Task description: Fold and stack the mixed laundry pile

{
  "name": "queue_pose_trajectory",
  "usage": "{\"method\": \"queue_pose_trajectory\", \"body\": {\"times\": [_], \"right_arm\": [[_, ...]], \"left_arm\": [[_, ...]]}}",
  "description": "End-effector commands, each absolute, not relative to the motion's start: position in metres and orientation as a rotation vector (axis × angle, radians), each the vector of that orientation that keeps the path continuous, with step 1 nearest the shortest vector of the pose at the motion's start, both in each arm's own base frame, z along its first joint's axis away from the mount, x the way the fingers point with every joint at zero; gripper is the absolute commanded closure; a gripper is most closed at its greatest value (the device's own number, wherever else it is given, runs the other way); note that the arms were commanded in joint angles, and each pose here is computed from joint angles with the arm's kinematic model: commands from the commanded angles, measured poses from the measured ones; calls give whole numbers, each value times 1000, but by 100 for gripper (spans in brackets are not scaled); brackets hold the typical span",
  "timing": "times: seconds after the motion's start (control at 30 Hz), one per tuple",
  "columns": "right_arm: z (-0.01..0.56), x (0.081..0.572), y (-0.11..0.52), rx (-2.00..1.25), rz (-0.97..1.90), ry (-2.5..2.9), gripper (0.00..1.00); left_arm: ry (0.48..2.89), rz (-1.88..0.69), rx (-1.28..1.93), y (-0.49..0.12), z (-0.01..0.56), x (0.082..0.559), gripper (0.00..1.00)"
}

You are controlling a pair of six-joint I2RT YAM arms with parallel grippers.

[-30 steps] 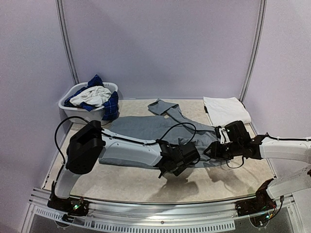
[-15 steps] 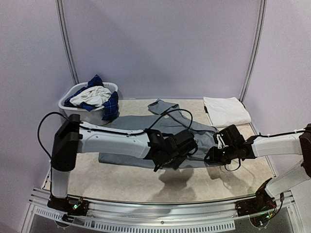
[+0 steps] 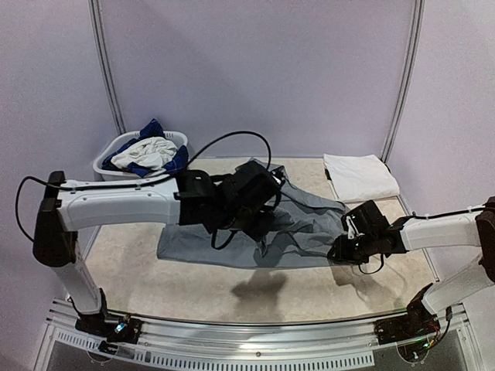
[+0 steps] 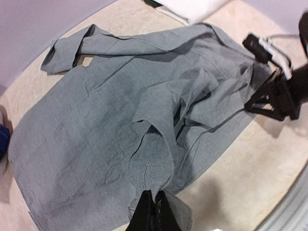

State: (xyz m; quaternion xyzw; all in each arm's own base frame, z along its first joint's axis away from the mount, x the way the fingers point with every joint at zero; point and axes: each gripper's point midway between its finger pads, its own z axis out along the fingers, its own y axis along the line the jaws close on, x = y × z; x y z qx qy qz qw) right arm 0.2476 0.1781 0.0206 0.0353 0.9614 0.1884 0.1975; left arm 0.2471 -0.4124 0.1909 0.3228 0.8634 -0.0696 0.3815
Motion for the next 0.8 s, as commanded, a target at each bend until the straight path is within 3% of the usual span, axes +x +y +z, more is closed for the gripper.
{"method": "queue_pose_trajectory", "body": {"times": [0.0, 0.2, 0.27, 0.4, 0.5, 0.63, 0.7, 0.77], "right_arm": [[20, 242, 165, 123, 461, 2701, 62], [28, 245, 168, 112, 486, 2680, 62], [29, 246, 170, 104, 496, 2678, 62], [29, 248, 174, 91, 512, 2677, 62], [31, 250, 178, 79, 530, 2674, 62], [37, 253, 180, 69, 529, 2668, 62], [40, 255, 180, 63, 523, 2662, 62], [44, 257, 180, 61, 524, 2654, 62]], "left_arm": [[2309, -340, 620, -370, 218, 256, 100], [2442, -513, 265, -315, 190, 282, 99], [2484, -608, 168, -303, 172, 290, 91], [2556, -678, -18, -264, 134, 318, 87], [2492, -461, -130, -207, 135, 343, 72], [2399, -45, 44, -188, 164, 336, 38], [2333, 201, 202, -197, 175, 329, 31], [2349, 266, 423, -227, 159, 319, 31]]}}
